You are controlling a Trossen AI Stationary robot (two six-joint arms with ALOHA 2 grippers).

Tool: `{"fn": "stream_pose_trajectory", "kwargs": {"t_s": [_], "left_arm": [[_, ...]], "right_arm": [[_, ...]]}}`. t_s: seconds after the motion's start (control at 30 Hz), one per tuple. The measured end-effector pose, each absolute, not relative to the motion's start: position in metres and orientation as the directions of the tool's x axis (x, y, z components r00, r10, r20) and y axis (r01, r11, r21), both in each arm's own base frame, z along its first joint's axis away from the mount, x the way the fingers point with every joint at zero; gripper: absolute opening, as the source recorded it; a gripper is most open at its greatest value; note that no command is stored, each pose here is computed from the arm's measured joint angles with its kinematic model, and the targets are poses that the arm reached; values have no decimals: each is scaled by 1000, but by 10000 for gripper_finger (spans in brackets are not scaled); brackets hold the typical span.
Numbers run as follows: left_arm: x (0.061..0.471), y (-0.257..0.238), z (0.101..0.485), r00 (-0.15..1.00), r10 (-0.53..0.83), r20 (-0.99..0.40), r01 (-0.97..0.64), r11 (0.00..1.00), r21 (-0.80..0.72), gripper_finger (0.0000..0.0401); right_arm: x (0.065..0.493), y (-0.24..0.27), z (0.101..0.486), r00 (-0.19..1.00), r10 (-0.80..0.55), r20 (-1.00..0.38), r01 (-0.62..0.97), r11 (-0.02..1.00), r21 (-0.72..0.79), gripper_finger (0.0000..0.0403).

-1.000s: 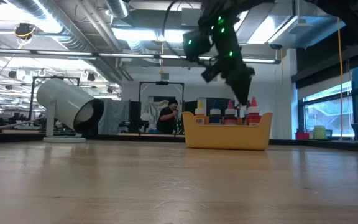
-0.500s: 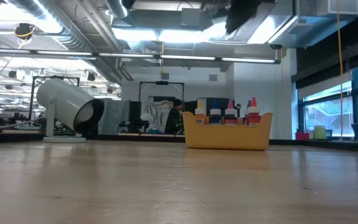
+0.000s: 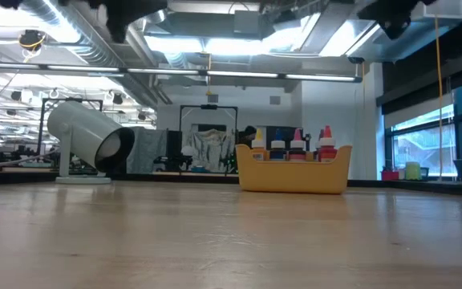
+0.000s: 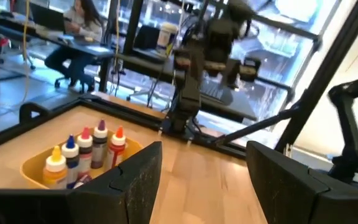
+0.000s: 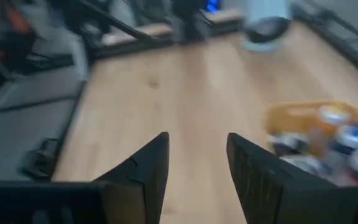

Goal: Pick & Place food coloring
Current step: Return to Home Position

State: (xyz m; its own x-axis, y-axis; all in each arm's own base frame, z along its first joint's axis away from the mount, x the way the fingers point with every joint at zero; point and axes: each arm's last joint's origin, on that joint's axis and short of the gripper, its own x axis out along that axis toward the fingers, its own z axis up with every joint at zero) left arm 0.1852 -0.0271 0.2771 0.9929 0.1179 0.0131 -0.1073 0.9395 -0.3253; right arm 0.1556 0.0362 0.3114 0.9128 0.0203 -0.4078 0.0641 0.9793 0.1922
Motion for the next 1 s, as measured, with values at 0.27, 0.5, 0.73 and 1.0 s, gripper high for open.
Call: {"fn": "stream_pose_trajectory", "kwargs": {"t_s": [0.27,0.5,0.73,1.0], "left_arm": [[156,-22,249,993,98,66,-70,940,-335,226],[138,-16,211,988,103,114,-56,932,-358,226],[127,-9,186,980,52,193,26,923,-383,226],[127,1,186,979,67,192,10,928,-372,226]], "right_arm": [[140,46,269,979,191,-72,-177,971,162,163],[126,44,245,954,293,55,-298,943,150,163],[117,41,218,937,306,166,-330,932,147,163],[105,39,199,903,357,238,-391,913,114,163]]}}
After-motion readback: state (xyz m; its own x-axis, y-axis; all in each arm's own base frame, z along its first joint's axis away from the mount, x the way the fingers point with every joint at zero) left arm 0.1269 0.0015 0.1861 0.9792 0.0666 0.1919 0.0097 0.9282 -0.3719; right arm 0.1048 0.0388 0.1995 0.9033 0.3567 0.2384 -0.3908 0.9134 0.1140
